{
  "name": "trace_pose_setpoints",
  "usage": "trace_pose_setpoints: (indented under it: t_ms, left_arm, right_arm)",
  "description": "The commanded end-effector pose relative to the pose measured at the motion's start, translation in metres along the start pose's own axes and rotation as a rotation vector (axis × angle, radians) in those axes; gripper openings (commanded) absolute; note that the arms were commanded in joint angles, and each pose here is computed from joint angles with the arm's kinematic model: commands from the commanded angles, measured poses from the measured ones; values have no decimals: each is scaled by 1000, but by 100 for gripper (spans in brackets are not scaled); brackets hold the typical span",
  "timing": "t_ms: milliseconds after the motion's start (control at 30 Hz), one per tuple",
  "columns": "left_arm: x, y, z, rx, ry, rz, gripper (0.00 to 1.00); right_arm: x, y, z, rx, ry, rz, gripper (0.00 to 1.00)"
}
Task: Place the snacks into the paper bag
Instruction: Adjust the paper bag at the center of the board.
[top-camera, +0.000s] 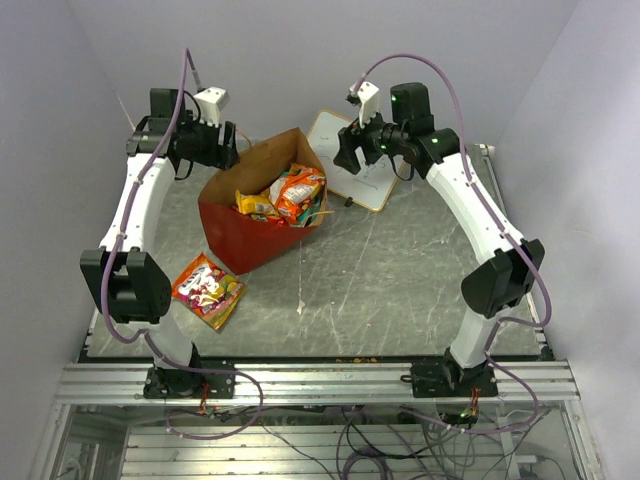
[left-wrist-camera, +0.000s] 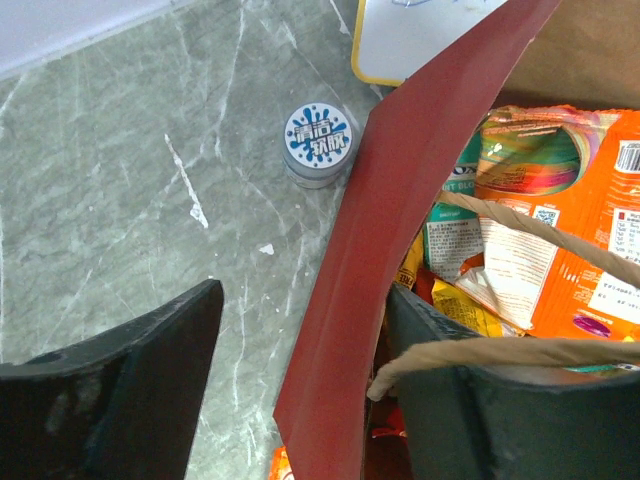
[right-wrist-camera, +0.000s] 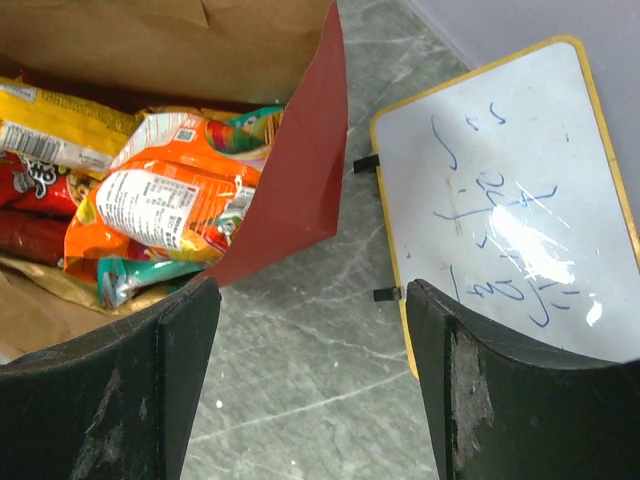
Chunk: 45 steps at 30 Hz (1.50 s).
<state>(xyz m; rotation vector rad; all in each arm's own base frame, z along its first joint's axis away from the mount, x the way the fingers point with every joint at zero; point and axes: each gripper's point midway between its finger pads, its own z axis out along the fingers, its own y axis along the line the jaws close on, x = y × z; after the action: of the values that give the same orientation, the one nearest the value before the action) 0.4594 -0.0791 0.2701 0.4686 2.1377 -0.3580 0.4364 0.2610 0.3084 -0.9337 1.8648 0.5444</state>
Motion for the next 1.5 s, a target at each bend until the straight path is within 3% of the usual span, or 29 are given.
trace_pose_setpoints:
  t_ms: [0,133,300,400,533,700,1167,1467]
  left_arm:
    - [-21,-14,-19,84,-64,-16,86]
    - [-24,-35,-30,173,-84,-18,96]
    - [-20,-51,-42,239,-95,0,97]
    - [-17,-54,-45,242,-105,2,95]
    - [-11,-53,-41,239,-100,-8,93]
    - [-6,-55,-41,249,-91,-19,91]
    - [-24,-55,-70,192,-127,61,91]
    - [-66,-14,-116,-147,-271,139,94]
  right_arm:
    - [10,-5,-13,9,12,-24,75]
    - [35,-6,-18,7,59,-22,75]
    - [71,1,-22,-24,108,-19,69]
    - [109,30,-14,-159,140,13,63]
    - [127,81,1,-325,79,30,58]
    - [112,122,23,-466,6,62,57]
    - [71,105,55,-437,-96,141,50]
    - [56,87,85,-405,-117,188,48]
